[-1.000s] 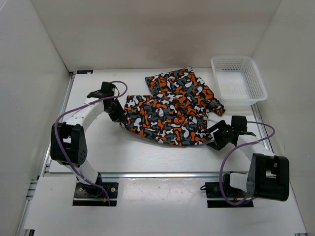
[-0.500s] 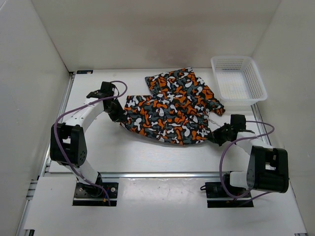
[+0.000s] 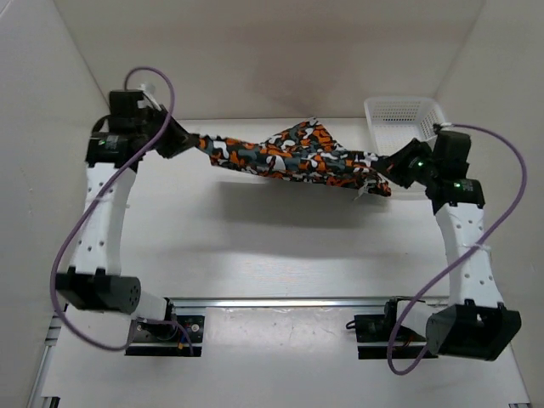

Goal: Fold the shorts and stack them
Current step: Flatten the shorts out

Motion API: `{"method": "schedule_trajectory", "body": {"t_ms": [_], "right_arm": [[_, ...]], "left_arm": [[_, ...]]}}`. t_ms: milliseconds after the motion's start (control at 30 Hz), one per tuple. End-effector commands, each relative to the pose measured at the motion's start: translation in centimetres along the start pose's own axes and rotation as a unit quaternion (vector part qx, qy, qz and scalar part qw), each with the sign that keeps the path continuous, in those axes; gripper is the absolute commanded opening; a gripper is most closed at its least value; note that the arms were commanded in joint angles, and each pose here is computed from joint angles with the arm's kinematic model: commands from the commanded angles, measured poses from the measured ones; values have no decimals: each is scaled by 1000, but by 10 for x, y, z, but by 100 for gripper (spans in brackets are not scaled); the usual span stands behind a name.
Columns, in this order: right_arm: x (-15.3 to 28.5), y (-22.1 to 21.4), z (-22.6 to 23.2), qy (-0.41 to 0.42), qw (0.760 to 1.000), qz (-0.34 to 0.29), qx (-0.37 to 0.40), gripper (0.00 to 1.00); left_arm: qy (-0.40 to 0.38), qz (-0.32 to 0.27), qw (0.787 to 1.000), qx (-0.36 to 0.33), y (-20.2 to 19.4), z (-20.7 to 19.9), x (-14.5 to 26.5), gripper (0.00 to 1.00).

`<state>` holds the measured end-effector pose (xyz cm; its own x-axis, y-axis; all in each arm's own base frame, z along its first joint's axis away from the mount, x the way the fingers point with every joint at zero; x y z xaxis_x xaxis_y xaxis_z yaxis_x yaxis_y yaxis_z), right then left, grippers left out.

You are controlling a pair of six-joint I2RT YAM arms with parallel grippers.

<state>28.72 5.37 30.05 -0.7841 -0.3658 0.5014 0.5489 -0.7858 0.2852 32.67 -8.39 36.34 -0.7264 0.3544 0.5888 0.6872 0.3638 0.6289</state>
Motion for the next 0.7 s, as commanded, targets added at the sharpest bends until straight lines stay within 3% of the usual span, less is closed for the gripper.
{"method": "schedule_trajectory", "body": {"t_ms": [0, 200, 400, 667], "right_arm": [[55, 5, 39, 37, 995, -36, 85, 1], [139, -18, 89, 135, 970, -60, 192, 1], [201, -47, 112, 205, 947, -84, 234, 1], [266, -67, 144, 286, 916, -111, 259, 1]], "left_arm": [[-28, -128, 991, -38, 25, -25, 93, 10], [-78, -289, 951, -80, 37, -71, 211, 10], [-89, -411, 900, -116, 23, -93, 310, 10], [-65, -526, 842, -102, 7, -94, 384, 10]]}}
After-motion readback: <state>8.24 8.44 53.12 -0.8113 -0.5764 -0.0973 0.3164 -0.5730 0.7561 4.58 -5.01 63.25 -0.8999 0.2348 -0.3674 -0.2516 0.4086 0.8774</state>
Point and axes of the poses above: each gripper's point midway between its finger pads, its own x axis back along the fingers, its own z axis along the line the jaws close on, y = z × x, the point moved 6 cm from there along x, back along the fingers, and after that the axes turned 13 degrees about -x, right-handed, at the moved point
